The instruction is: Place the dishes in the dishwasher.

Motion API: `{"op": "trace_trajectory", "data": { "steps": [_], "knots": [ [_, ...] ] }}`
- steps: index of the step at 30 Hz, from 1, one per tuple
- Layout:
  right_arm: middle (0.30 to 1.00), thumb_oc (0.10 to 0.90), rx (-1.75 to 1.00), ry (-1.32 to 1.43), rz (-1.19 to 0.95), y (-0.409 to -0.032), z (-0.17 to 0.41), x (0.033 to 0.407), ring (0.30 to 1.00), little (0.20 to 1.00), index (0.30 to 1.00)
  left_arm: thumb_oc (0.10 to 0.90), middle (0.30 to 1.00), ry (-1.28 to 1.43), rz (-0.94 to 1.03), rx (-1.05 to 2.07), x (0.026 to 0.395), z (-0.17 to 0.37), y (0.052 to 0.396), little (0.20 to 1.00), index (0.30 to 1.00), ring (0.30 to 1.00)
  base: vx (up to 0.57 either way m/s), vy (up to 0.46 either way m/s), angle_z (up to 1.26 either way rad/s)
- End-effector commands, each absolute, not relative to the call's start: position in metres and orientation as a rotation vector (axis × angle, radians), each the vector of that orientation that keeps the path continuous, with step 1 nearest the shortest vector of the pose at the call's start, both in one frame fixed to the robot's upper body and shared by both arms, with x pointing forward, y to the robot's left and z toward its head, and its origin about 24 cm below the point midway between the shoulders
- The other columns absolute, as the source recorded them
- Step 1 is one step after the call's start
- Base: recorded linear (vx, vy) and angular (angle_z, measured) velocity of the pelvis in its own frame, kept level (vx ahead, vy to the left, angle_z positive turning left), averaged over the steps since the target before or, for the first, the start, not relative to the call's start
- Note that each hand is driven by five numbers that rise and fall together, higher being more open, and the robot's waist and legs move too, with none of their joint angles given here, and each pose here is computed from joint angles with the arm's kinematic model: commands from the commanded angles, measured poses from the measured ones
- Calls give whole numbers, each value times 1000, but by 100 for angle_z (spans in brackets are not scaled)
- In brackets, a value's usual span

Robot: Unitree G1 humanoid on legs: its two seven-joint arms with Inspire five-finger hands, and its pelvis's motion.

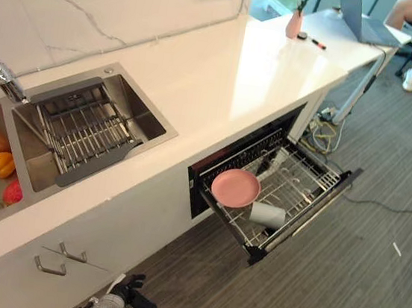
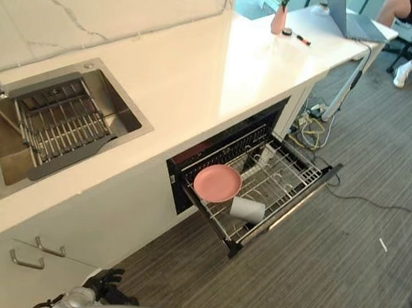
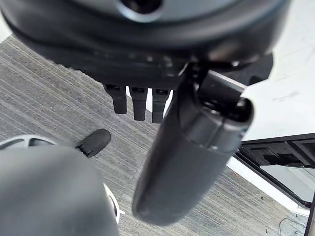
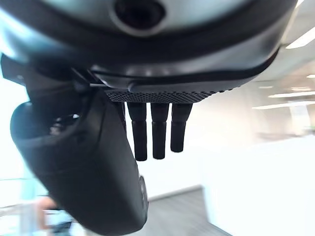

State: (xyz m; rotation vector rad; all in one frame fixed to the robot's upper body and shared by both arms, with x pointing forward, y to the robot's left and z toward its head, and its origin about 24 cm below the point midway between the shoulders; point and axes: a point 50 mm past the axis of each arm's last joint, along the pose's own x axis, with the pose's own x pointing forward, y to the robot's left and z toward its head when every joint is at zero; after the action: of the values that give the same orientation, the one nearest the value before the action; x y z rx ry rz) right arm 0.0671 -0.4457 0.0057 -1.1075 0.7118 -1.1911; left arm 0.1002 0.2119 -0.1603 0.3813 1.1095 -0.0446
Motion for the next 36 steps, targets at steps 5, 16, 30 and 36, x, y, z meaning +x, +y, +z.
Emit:
{"op": "trace_trajectory", "data": {
  "steps": [5, 16, 30, 36],
  "knots": [
    [300, 400, -986, 656, -892, -386, -43, 116, 300, 300, 300, 800, 900, 1158, -44, 386, 99, -165, 203, 900, 900, 900, 50, -15, 2],
    [300, 400, -932, 421, -542, -319, -30, 238, 300, 300, 300, 800, 900, 1149, -47, 429, 93, -164, 211, 900, 900, 900, 15, 3, 52],
    [300, 400, -1179, -245, -284, -239, 119, 362, 300, 300, 300, 800, 900, 1154, 9, 458, 92, -159, 235, 900, 900, 900, 34, 36, 29],
    [300, 400, -1081, -439, -155, -183, 138, 364, 300, 300, 300, 800, 900, 1140, 51, 463, 98, -157, 239, 900, 900, 900, 34, 73, 10]
  ]
}}
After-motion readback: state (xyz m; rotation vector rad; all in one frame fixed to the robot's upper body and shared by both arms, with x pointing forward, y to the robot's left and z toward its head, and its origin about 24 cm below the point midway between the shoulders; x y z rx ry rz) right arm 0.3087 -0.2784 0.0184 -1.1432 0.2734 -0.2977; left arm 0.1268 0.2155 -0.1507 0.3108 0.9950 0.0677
